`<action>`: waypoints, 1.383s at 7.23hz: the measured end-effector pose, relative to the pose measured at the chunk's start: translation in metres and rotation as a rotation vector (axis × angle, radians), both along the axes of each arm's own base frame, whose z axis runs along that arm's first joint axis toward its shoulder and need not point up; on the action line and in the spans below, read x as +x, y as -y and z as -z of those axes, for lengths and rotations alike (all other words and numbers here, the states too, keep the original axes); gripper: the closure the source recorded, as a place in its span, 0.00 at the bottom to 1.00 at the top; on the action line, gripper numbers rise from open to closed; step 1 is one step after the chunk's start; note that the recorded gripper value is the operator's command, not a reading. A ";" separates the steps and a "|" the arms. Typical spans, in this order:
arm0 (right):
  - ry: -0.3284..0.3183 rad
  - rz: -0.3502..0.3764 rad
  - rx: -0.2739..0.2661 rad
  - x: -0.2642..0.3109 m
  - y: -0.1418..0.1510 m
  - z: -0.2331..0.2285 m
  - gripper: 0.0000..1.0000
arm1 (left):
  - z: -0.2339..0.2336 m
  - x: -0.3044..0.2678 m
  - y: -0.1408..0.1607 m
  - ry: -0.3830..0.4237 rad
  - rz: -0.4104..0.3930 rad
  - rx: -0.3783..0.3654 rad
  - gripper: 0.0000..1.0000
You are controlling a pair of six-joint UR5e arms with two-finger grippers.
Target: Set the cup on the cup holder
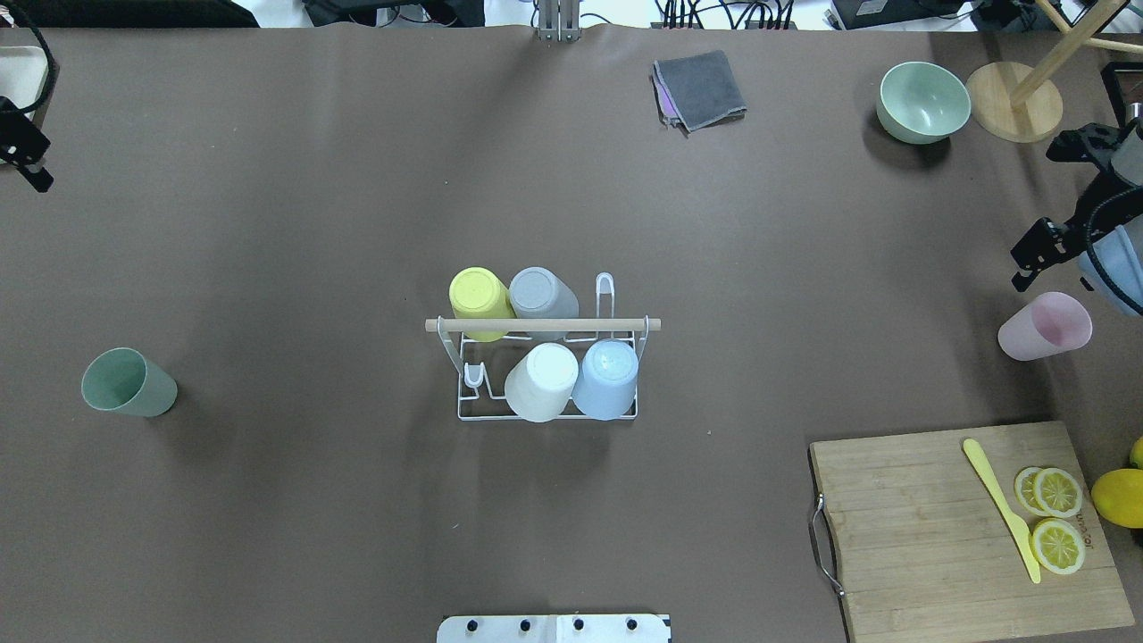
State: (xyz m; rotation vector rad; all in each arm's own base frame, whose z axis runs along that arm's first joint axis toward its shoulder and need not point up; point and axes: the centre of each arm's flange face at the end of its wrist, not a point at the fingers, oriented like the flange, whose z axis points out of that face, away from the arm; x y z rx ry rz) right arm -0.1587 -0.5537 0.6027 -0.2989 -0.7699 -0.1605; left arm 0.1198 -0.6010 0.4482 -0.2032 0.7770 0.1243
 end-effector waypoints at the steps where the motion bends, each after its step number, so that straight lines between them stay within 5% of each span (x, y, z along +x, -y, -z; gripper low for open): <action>1: -0.004 0.017 -0.005 0.002 0.000 -0.010 0.01 | 0.013 0.026 -0.007 0.003 -0.044 -0.008 0.02; 5: -0.019 0.016 -0.074 0.002 0.018 -0.011 0.01 | 0.020 0.116 -0.038 0.044 -0.202 -0.093 0.02; 10: -0.037 0.011 -0.135 -0.006 0.050 -0.011 0.02 | -0.044 0.158 -0.051 0.116 -0.289 -0.269 0.02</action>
